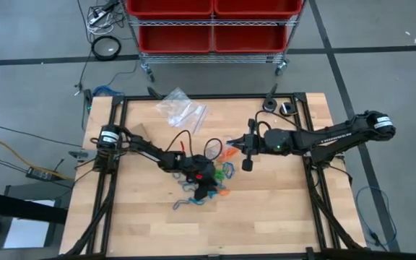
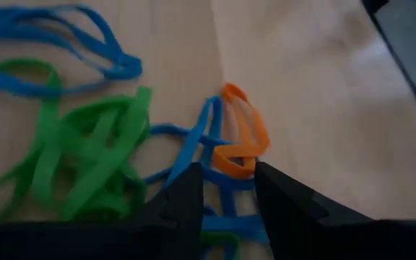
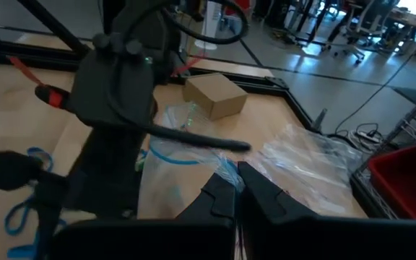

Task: Sort rubber bands
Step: Put the orange rubber band into the transparent zip bag

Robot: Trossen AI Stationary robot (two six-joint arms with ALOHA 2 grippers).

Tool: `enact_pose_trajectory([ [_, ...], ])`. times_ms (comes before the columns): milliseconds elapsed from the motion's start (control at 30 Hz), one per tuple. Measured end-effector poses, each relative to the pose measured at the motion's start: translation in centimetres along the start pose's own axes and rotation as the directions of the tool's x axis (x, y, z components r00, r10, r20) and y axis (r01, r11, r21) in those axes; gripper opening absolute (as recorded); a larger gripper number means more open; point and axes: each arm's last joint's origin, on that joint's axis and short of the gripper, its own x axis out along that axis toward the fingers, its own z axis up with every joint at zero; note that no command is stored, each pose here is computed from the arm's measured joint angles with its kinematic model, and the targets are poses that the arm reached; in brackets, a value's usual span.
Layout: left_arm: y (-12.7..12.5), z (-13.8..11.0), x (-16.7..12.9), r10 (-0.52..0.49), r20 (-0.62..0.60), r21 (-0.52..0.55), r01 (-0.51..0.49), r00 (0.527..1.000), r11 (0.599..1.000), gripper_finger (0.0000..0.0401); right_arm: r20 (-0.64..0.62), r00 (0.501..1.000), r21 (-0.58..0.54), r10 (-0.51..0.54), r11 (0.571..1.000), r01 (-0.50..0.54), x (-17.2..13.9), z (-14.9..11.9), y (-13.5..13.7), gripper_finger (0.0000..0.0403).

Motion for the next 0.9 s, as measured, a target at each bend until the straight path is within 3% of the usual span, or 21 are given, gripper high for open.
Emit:
enact_pose_trajectory([
  [200,-0.2,1.1,1.2,-0.029,-0.103,0.045,0.034,0.994,0.998,0.0117,0.0,1.0,-0.001,-0.001,1.0,0.001,0.0,0.0,0.1,0.0],
  [467,-0.9,1.1,2.5,-0.081,-0.137,0.128,0.099,0.987,0.987,0.0011,-0.002,1.0,-0.005,-0.013,1.0,0.013,0.1,0.0,-0.3,0.0],
  [700,-1.6,1.8,2.0,-0.141,-0.132,0.202,0.166,0.981,0.965,0.0007,-0.013,1.0,-0.008,-0.011,1.0,0.011,0.1,-0.1,-0.2,0.0],
  [900,-2.5,3.2,0.7,-0.143,-0.1,0.259,0.164,0.985,0.952,0.0003,-0.017,1.0,-0.006,-0.011,1.0,0.011,0.1,-0.2,-0.2,0.0],
])
